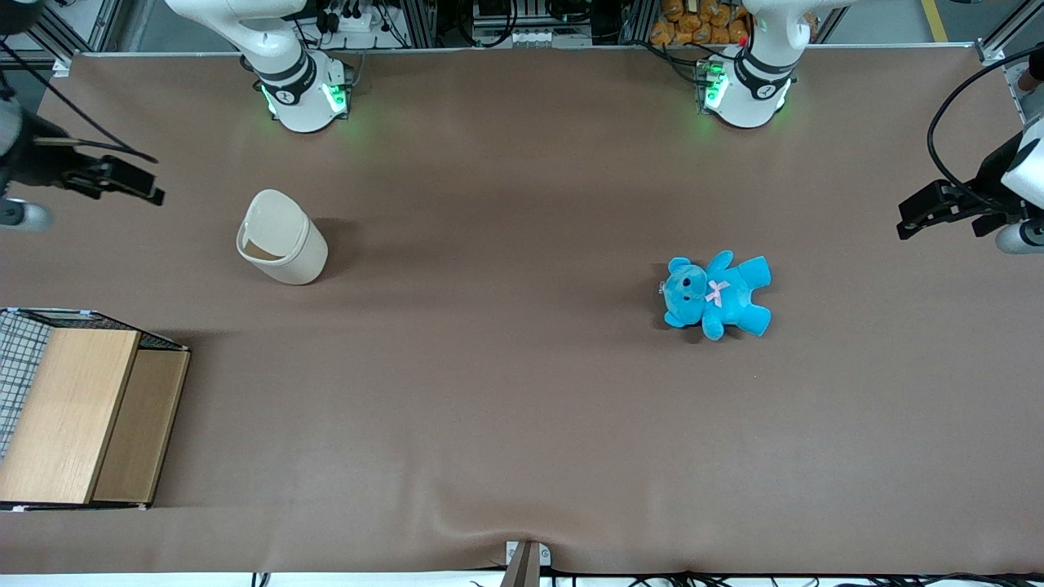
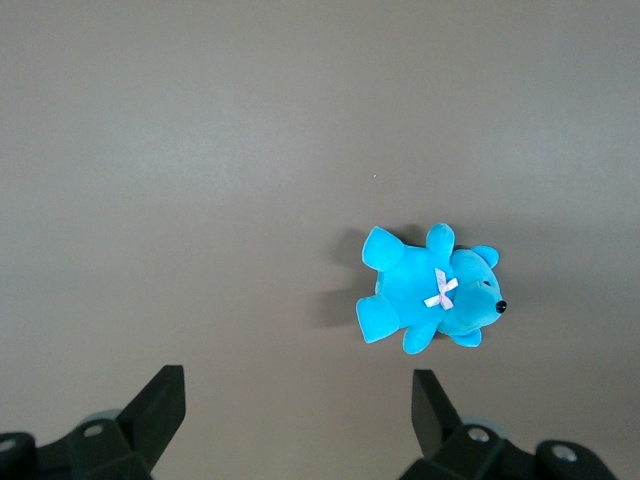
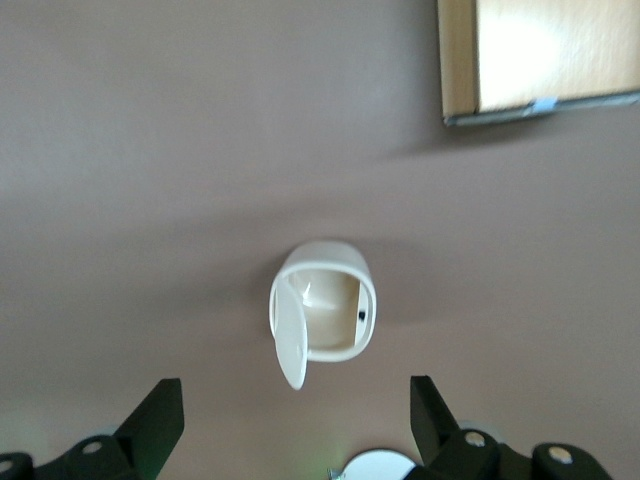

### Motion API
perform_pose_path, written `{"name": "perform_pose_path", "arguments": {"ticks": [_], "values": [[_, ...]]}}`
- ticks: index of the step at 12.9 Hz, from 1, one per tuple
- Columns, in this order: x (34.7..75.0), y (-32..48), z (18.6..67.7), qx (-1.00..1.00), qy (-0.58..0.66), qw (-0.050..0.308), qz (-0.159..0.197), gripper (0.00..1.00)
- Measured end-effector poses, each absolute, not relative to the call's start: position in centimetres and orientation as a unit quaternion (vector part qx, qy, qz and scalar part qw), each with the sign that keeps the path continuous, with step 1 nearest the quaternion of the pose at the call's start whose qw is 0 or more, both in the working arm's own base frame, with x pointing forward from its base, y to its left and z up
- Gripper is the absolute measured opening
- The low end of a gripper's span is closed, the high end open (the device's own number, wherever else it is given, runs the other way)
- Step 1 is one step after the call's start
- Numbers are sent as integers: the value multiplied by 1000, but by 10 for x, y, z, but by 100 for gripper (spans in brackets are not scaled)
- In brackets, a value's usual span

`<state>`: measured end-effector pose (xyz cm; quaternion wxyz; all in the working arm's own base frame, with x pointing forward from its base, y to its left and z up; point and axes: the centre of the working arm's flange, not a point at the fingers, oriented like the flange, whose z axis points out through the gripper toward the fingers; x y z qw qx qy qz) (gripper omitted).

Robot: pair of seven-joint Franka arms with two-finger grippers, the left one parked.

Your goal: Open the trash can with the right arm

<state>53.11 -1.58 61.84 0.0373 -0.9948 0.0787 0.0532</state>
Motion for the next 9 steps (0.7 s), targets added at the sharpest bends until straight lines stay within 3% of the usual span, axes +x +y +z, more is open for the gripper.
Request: {"name": "perform_pose_path", "arguments": {"ticks": [5,9], "values": [[544,-27,641,-998,55,35,24,100],[544,-39,643,-998,52,-1,23,100]]}}
